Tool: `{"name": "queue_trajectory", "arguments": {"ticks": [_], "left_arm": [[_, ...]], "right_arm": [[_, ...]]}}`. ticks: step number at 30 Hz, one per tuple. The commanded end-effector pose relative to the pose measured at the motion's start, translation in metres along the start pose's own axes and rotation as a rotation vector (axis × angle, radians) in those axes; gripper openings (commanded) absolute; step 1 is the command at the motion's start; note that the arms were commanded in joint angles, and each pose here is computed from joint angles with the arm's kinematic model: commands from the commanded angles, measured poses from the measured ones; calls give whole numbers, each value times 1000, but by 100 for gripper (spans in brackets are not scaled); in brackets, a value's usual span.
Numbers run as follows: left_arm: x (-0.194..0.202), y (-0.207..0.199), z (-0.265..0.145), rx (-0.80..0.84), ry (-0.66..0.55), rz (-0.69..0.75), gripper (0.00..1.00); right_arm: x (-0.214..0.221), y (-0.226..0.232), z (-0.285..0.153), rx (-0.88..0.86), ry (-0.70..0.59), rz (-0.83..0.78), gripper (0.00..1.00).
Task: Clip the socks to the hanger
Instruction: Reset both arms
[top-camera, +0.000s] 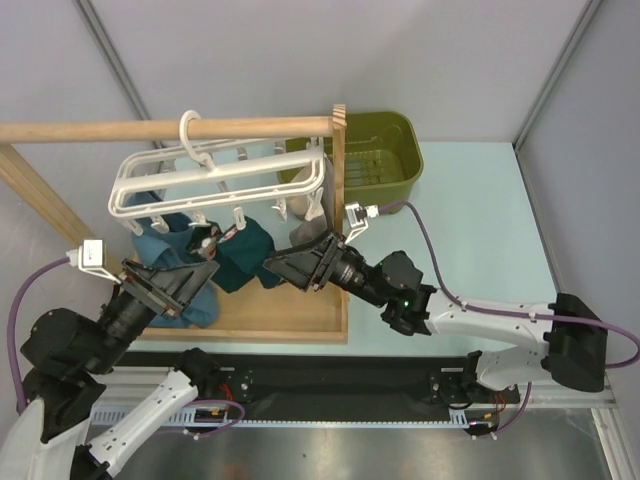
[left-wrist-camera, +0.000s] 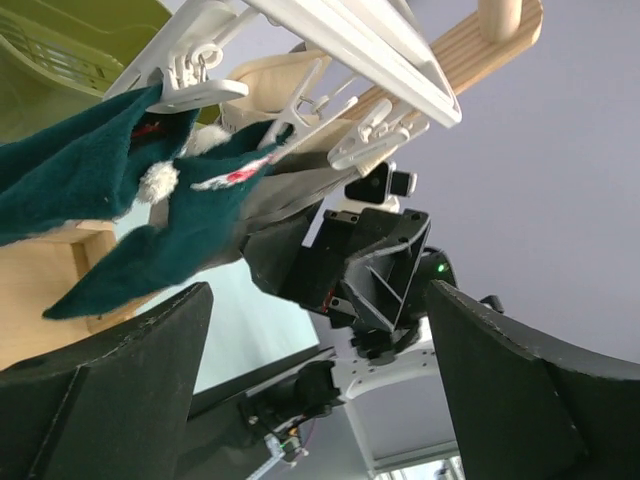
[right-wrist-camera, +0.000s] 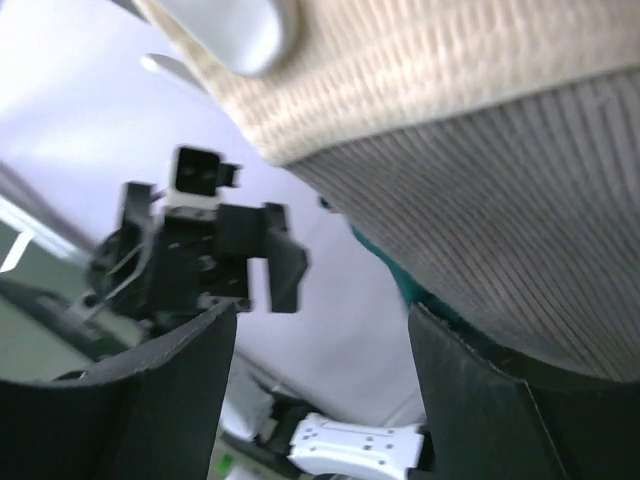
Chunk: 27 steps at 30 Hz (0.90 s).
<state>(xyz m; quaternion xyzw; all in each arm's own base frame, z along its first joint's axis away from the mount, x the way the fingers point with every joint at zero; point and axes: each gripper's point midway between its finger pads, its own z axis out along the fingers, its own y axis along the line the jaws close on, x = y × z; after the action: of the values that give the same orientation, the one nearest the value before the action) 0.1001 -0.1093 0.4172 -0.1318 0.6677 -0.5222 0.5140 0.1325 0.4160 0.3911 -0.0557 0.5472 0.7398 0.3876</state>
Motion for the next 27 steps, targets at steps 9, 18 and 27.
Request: {"name": "queue_trajectory", "arguments": {"ticks": [9,18,27], "left_arm": [[1,3,-18,6,20,152,91],[23,8,-16,77,88,193,94],[75,66,10,95,147,158,93]], "right_arm": [[42,-55,-46,315,302,-201,82],[36,-81,-113,477,332,-317,84],[-5,-137,-211,726,31,-342,100]]}}
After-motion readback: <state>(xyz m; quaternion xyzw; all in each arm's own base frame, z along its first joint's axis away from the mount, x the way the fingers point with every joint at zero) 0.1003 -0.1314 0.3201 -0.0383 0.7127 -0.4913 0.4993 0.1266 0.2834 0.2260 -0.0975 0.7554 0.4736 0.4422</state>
